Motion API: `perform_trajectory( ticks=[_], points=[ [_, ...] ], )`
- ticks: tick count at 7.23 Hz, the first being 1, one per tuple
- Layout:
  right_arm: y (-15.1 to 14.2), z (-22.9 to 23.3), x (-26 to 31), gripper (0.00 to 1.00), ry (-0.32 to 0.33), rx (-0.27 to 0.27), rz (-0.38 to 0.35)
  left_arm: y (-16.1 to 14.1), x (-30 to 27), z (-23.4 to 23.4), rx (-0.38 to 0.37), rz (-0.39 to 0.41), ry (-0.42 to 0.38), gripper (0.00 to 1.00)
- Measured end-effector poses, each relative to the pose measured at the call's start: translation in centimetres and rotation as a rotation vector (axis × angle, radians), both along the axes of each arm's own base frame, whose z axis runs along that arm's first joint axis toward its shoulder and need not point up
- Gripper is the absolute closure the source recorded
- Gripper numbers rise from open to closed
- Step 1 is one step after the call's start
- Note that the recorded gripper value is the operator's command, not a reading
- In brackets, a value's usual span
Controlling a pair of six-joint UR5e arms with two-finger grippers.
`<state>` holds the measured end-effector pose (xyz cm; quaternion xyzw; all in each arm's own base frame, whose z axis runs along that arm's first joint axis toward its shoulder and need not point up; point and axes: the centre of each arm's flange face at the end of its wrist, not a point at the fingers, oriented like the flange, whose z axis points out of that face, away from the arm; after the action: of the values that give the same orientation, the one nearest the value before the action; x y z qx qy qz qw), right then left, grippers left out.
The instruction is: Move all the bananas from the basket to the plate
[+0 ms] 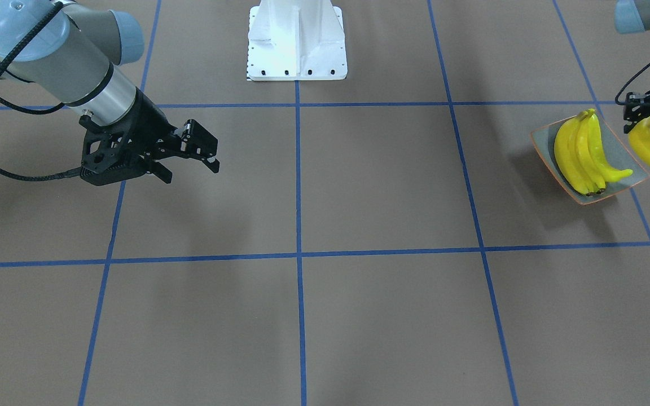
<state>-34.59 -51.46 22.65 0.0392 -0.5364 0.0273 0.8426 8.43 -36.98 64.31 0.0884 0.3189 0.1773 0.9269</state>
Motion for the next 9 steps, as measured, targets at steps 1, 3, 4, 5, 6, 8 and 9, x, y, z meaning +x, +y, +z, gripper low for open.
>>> perform_trajectory(
  ticks=[1, 3, 4, 5, 6, 8, 9],
  points=[
    [0.0, 0.1, 0.0, 0.0, 0.001, -0.001, 0.0, 0.3, 1.1, 0.3, 0.004, 0.042, -0.003, 1.0],
    [0.0, 0.1, -0.1, 0.0, 0.002, -0.001, -0.001, 0.6, 2.2, 0.5, 0.005, 0.079, -0.004, 1.0],
    [0.0, 0.1, -0.1, 0.0, 0.001, -0.002, -0.001, 0.7, 2.4, 0.5, 0.004, 0.086, -0.004, 1.0],
    [0.1, 0.1, -0.1, 0.0, 0.002, -0.001, -0.002, 0.8, 2.5, 0.7, 0.002, 0.09, -0.004, 0.85],
    [0.1, 0.1, -0.1, 0.0, 0.002, -0.001, -0.002, 0.7, 2.7, 0.8, -0.003, 0.093, -0.007, 0.52],
    [0.1, 0.1, -0.1, 0.0, 0.002, -0.002, -0.002, 0.4, 3.1, 0.7, -0.01, 0.097, -0.012, 0.01],
    [0.1, 0.2, -0.2, 0.0, 0.002, -0.003, -0.002, 0.2, 3.2, 0.6, -0.01, 0.097, -0.013, 0.0]
  ],
)
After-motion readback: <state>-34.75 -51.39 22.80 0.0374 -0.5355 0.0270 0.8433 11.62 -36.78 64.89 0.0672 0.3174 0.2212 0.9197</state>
